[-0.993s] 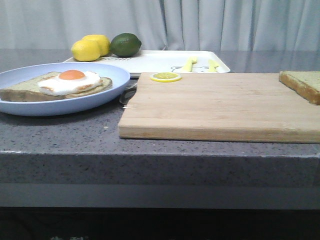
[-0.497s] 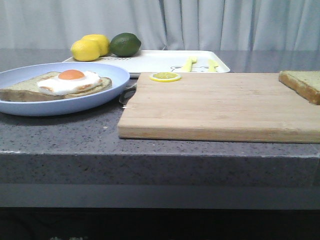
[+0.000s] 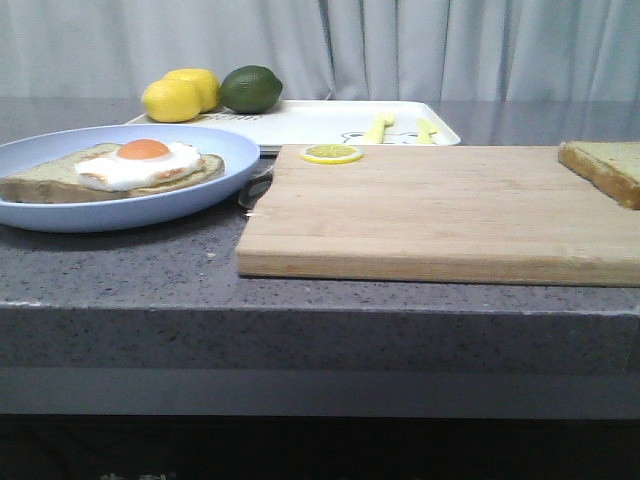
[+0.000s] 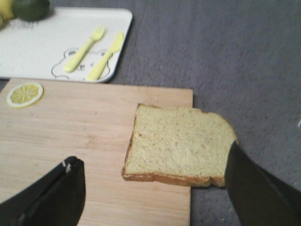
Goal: Place bread and move sandwich to tray
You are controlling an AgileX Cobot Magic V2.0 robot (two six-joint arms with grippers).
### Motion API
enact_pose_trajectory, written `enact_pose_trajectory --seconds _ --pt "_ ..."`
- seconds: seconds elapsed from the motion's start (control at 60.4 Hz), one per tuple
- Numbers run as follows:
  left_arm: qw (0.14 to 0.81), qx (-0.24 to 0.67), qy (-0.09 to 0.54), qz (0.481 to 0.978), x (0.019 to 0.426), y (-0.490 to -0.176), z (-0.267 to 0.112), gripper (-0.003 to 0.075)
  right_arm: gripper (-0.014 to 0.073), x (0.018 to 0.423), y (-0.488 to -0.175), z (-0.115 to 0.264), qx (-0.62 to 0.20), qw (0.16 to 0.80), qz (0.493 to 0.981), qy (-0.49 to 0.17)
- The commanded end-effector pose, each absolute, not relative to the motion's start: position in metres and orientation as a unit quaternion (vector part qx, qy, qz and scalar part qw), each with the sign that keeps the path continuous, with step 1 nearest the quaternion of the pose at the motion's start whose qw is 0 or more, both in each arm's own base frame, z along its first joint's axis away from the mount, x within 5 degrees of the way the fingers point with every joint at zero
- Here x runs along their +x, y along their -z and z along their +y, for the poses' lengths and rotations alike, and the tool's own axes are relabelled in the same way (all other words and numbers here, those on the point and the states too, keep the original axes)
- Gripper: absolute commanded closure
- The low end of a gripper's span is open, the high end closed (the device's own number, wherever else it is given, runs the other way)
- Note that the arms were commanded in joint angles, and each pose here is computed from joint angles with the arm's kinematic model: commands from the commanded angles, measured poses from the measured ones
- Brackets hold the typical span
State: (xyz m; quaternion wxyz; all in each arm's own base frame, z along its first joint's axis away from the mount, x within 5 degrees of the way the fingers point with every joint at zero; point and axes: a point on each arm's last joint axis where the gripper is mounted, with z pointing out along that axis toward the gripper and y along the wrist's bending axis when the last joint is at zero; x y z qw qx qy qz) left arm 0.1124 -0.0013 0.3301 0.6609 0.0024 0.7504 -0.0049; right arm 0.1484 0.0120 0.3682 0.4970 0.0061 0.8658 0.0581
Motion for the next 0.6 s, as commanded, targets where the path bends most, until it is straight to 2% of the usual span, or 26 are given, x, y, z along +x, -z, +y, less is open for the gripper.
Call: enact_pose_trajectory --seconds 0.0,0.132,0.331,0.43,0.579 --pt "0.704 -0.001 0.008 0.710 0.113 -0.350 -0.001 0.0134 -0.0020 0.177 -0.387 0.010 0.018 0.474 0.878 -0.057" --pt "0.704 -0.001 0.008 0.710 0.113 -0.350 -0.001 0.0134 -0.0020 0.219 -0.385 -0.004 0.054 0.391 0.918 -0.047" --pt "0.704 -0.001 0.008 0.710 0.113 -0.350 -0.001 0.0134 -0.0020 0.274 -0.367 -0.035 0.116 0.336 0.933 -0.049" --pt "0.704 -0.001 0.008 0.710 0.113 -0.350 -0.001 0.0134 -0.0020 0.291 -0.360 -0.061 0.159 0.312 0.935 -0.063" --pt "0.704 -0.001 0.008 0.710 0.113 -0.350 -0.001 0.0134 -0.0020 0.309 -0.344 -0.084 0.162 0.252 0.947 -0.118"
